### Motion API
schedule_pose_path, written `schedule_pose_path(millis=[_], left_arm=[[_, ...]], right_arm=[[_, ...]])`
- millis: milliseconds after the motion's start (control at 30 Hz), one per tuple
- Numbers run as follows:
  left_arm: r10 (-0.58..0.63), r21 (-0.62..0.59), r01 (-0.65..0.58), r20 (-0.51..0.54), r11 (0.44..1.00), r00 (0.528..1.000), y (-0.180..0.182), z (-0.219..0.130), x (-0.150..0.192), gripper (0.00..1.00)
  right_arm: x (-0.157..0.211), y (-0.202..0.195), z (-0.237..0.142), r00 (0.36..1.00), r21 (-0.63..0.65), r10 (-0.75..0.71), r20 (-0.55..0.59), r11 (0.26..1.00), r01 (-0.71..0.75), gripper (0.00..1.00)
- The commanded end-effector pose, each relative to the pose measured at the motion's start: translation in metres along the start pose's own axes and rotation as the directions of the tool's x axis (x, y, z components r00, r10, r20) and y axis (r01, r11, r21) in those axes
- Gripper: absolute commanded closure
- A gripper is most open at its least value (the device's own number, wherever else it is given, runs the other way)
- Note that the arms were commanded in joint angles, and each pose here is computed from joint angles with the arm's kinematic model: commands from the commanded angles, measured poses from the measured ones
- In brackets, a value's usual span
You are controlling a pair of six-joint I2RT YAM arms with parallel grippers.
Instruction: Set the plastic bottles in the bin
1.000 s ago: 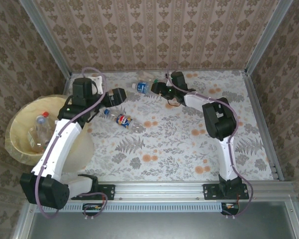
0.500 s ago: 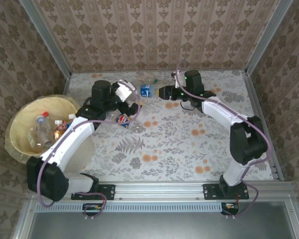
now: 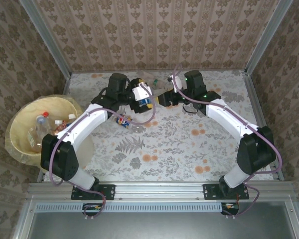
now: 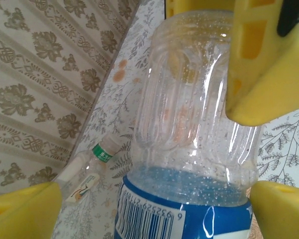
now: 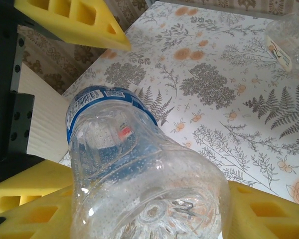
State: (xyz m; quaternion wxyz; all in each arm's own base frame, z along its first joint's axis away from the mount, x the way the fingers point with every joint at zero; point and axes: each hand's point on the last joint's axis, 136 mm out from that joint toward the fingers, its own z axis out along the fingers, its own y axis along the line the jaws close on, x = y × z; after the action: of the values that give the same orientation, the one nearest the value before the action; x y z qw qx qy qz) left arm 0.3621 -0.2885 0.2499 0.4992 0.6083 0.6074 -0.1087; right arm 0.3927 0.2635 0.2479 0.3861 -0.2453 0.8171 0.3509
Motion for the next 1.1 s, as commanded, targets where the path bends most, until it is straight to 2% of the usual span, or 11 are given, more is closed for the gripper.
schedule_pose_path(millis=[0, 233, 400, 500, 533, 633, 767, 833, 933, 1000, 1067], left_arm=[[0.045, 0.033, -0.046, 0.032, 0.998, 0.998, -0.003, 0.004, -0.008, 0.06], [0.028, 0.035, -0.027, -0.026, 0.999, 0.999, -0.006, 0.013, 0.008, 0.15], [0.007, 0.034, -0.007, 0.002, 0.999, 1.0, -0.003, 0.008, 0.0, 0.31], [-0.014, 0.009, 0.014, 0.04, 1.0, 0.999, 0.003, 0.0, -0.009, 0.37], [-0.022, -0.005, 0.023, 0.047, 1.0, 0.999, 0.007, -0.003, -0.011, 0.39], [-0.068, -0.041, 0.071, 0.066, 0.997, 0.996, 0.017, -0.016, -0.017, 0.4], [-0.181, -0.112, 0.189, 0.078, 0.976, 0.98, 0.035, -0.039, -0.018, 0.43], [-0.275, -0.19, 0.286, 0.081, 0.939, 0.958, 0.054, -0.059, -0.01, 0.44], [-0.407, -0.34, 0.413, 0.093, 0.845, 0.909, 0.072, -0.09, -0.006, 0.43], [-0.483, -0.431, 0.492, 0.139, 0.756, 0.864, 0.081, -0.117, -0.007, 0.43], [-0.559, -0.535, 0.562, 0.189, 0.631, 0.807, 0.089, -0.15, -0.001, 0.41]], right_arm=[[-0.018, 0.039, -0.009, 0.998, -0.127, -0.054, 0.036, 0.99, 0.058, 0.47], [-0.026, 0.055, -0.015, 0.996, -0.18, -0.071, 0.057, 0.98, 0.081, 0.48], [-0.028, 0.058, -0.018, 0.995, -0.181, -0.077, 0.066, 0.979, 0.088, 0.48], [-0.028, 0.058, -0.018, 0.995, -0.181, -0.077, 0.066, 0.98, 0.088, 0.45], [-0.028, 0.058, -0.019, 0.995, -0.183, -0.077, 0.067, 0.979, 0.088, 0.42], [-0.031, 0.063, -0.023, 0.994, -0.197, -0.075, 0.085, 0.976, 0.09, 0.25], [-0.048, 0.075, -0.04, 0.981, -0.206, -0.079, 0.177, 0.972, 0.116, 0.08], [-0.059, 0.081, -0.052, 0.964, -0.193, -0.091, 0.251, 0.971, 0.142, 0.04], [-0.08, 0.078, -0.077, 0.91, -0.096, -0.117, 0.398, 0.981, 0.168, 0.0], [-0.088, 0.067, -0.086, 0.878, -0.012, -0.13, 0.46, 0.988, 0.153, 0.0], [-0.094, 0.05, -0.089, 0.86, 0.079, -0.131, 0.493, 0.991, 0.105, 0.0]])
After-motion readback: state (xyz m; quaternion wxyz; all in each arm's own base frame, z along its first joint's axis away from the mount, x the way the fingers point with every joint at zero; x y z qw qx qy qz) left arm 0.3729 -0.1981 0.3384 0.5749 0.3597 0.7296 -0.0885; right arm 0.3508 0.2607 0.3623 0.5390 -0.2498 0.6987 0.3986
